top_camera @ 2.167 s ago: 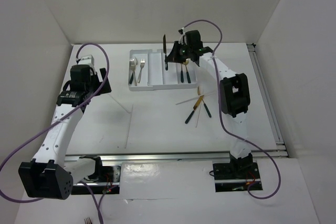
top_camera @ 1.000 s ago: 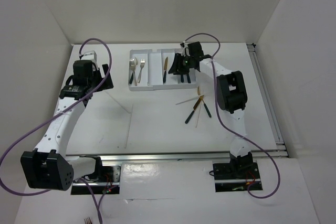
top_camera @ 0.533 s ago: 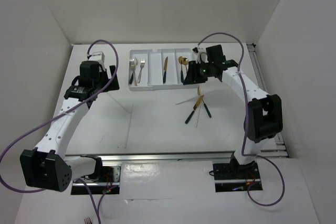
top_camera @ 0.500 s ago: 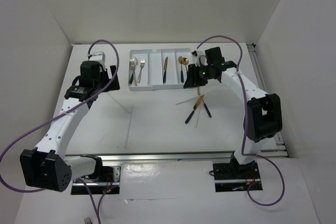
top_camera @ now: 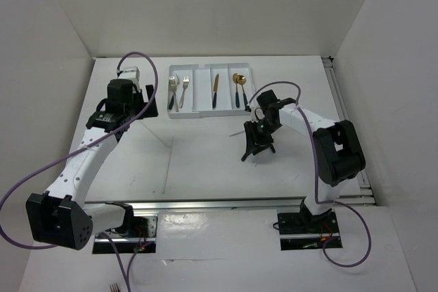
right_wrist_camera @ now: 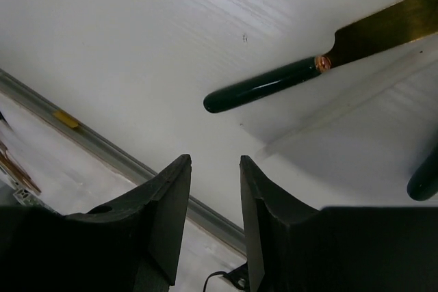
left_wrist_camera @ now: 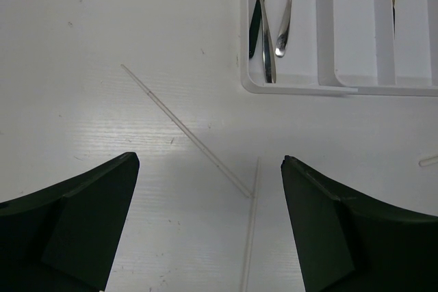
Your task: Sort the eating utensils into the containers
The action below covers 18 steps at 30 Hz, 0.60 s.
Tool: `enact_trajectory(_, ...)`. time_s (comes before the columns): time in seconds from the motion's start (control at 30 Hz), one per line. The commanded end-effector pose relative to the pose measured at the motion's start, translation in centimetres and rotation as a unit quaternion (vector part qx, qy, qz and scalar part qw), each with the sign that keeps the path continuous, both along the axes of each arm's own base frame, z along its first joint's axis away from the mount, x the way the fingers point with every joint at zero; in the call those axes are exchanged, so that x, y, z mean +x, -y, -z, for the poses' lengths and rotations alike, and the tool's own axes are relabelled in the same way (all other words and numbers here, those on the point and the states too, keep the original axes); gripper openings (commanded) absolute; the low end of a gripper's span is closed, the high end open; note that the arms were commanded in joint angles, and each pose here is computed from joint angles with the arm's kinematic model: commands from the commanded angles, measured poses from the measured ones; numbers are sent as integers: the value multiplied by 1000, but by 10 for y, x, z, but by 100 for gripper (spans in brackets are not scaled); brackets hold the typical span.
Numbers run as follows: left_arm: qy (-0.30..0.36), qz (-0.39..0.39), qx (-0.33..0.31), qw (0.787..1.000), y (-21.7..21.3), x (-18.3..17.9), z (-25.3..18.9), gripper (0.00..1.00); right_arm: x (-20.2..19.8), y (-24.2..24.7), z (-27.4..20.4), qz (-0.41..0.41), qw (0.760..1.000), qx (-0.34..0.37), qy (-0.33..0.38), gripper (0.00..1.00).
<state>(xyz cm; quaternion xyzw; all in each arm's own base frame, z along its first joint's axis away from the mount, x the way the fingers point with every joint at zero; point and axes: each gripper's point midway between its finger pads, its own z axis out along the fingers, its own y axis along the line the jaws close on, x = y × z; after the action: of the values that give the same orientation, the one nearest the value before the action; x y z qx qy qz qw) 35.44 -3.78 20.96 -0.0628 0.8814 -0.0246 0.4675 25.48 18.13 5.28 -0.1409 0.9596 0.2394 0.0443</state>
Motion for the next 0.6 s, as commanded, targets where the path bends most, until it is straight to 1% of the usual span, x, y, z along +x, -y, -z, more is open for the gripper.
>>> enact_trajectory(0.0, 23, -7, 1, 1000, -2, -1, -12, 100, -9, 8, -12, 1, 1000, -11, 13, 42)
enact_trajectory(0.23, 28, -11, 3, 1000, -4, -2, -15, 100, -3, 6, -2, 18, 1000, -19, -1, 39)
enact_trajectory(0.43, 29, -15, 6, 999, -6, -4, -15, 100, 18, -6, -4, 43, 999, -9, -6, 39)
enact_trajectory(0.5, 29, -17, 12, 999, -8, -4, -15, 100, 17, -9, 2, 43, 999, -12, -16, 39)
enact_trajectory(0.57, 29, -17, 12, 999, -8, -4, -15, 100, 27, -11, 0, 45, 999, -12, -4, 39)
